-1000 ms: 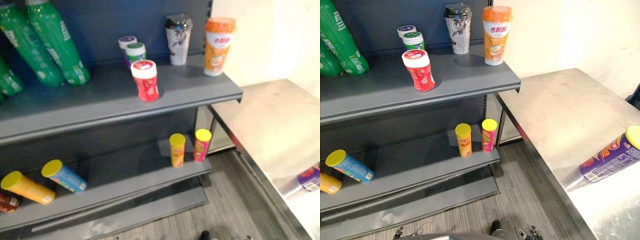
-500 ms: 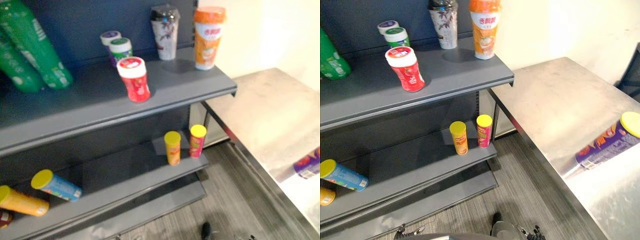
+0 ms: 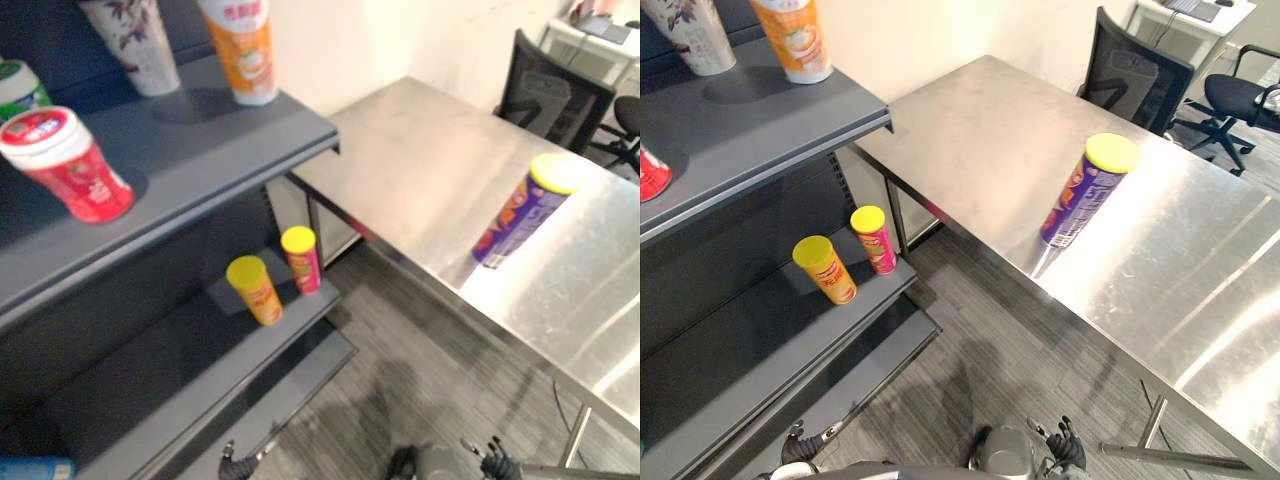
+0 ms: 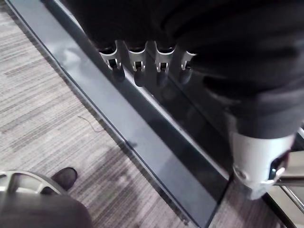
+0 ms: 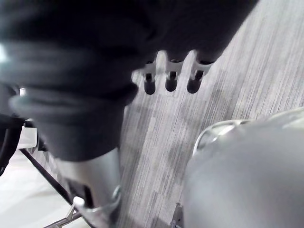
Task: Put the gum and the chips on the shelf.
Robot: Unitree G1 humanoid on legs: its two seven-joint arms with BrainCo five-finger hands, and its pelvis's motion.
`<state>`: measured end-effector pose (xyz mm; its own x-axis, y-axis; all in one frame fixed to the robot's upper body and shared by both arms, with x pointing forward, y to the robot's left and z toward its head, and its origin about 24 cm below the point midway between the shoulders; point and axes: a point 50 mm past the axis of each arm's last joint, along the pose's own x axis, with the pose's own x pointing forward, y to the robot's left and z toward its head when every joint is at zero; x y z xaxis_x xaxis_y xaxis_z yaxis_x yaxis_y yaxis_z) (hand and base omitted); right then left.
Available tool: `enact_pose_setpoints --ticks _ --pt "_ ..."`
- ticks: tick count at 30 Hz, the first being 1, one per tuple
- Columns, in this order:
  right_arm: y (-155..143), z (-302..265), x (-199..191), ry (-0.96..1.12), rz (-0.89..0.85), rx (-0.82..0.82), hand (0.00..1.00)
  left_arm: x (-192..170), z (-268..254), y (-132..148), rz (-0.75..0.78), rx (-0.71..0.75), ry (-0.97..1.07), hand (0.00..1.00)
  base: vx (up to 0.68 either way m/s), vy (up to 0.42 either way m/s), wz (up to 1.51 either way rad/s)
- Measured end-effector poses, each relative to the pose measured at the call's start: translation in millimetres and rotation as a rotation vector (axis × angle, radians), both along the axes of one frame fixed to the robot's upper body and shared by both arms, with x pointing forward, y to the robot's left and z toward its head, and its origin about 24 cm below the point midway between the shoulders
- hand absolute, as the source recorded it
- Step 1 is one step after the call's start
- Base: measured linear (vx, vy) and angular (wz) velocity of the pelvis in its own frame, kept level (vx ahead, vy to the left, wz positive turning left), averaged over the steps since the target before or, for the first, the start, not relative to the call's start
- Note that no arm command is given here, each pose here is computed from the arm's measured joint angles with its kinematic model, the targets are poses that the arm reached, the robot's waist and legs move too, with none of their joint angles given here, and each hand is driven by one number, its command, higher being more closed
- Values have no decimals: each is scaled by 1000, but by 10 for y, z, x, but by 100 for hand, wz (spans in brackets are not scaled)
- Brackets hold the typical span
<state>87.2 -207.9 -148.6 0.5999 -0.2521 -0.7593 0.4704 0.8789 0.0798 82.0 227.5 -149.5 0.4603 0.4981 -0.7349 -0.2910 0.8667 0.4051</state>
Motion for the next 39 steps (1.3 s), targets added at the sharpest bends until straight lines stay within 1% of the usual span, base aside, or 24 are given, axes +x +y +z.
enact_pose_setpoints --ticks 2,6,16,20,26,27,29,31,33,37,39 --pt "27 16 69 -24 26 2 0 -9 -5 -4 12 -4 3 0 -49 -201 -80" --pt "-23 -5 -31 19 10 -14 0 27 -11 -65 -11 -19 1 0 -124 -104 -31" --pt "-90 -31 -167 74 -64 -25 0 116 9 -60 -42 -11 -16 0 -112 -17 -10" --pt "-224 1 -86 66 -71 -68 0 68 6 -55 -17 -16 -25 0 -19 12 -106" --pt "-291 -13 -171 96 -68 -86 0 66 -4 -109 -26 -31 -26 0 25 91 -71" --pt "-294 -14 -191 100 -69 -87 0 55 -10 -124 -25 -36 -24 0 70 152 -55" --pt "-393 9 -204 104 -60 -116 0 -20 -53 -246 -19 -67 -1 0 119 245 -74" --pt "-324 -23 -231 117 -57 -99 0 -90 -73 -242 -10 -67 20 0 155 231 -64" --pt "-234 -54 -300 133 -38 -89 0 -74 -68 -225 -40 -54 22 0 192 207 -20" --pt "-227 -66 -358 147 -46 -99 0 -48 -62 -213 -58 -46 22 0 174 112 3" --pt "-245 -79 -413 166 -84 -104 0 -42 -60 -208 -59 -44 20 0 125 39 7"
